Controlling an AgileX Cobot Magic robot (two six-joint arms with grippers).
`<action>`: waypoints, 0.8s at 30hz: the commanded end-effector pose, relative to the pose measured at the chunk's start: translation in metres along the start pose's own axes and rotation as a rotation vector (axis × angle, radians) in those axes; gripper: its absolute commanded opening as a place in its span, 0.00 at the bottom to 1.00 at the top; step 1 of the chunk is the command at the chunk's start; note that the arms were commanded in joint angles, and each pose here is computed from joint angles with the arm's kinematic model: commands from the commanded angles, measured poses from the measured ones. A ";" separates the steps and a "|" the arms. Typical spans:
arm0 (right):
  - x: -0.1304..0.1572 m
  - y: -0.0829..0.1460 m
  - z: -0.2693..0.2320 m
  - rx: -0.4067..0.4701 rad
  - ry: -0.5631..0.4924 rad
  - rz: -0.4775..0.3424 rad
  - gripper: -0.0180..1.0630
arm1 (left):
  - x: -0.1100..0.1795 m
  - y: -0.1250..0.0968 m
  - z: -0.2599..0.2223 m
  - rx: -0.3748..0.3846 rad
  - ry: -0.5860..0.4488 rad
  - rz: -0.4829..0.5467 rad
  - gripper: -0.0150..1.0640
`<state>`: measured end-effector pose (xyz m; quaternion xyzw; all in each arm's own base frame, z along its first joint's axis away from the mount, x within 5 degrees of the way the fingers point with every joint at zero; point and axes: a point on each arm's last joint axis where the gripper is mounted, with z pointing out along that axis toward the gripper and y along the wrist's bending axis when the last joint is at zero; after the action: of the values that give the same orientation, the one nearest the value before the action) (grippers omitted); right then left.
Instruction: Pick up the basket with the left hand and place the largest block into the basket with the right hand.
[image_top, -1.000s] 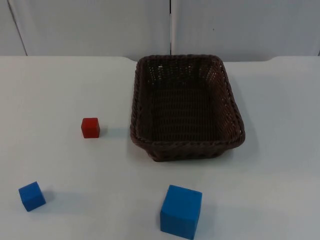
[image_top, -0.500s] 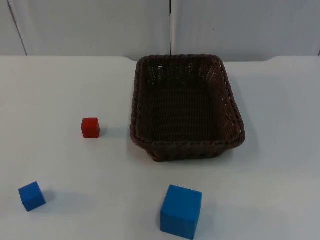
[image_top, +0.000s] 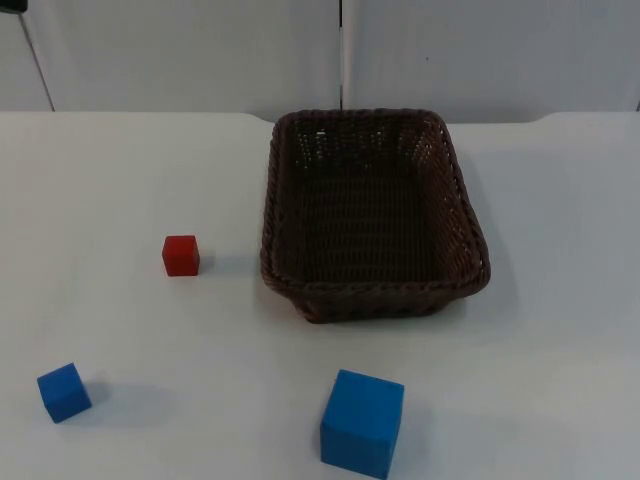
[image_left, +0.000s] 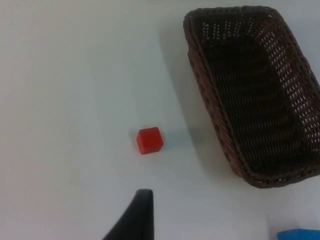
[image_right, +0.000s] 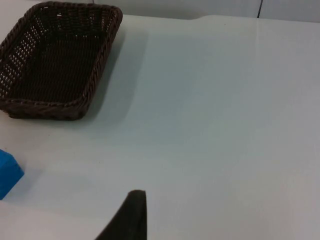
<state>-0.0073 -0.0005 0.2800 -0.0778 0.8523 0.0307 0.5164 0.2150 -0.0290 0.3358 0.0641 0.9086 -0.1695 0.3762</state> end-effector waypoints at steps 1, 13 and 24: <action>0.000 0.000 0.000 0.008 -0.007 0.007 0.98 | -0.007 0.000 0.004 0.014 -0.007 -0.007 0.99; 0.000 0.000 0.000 0.008 -0.007 0.007 0.98 | -0.038 -0.005 0.040 0.051 0.045 0.045 0.99; 0.000 0.000 0.000 0.008 -0.007 0.007 0.98 | -0.048 -0.013 0.089 0.086 0.116 0.071 0.99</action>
<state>-0.0073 -0.0005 0.2800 -0.0778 0.8523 0.0307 0.5164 0.2997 -0.0703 0.3154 0.1196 0.9190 -0.1930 0.3222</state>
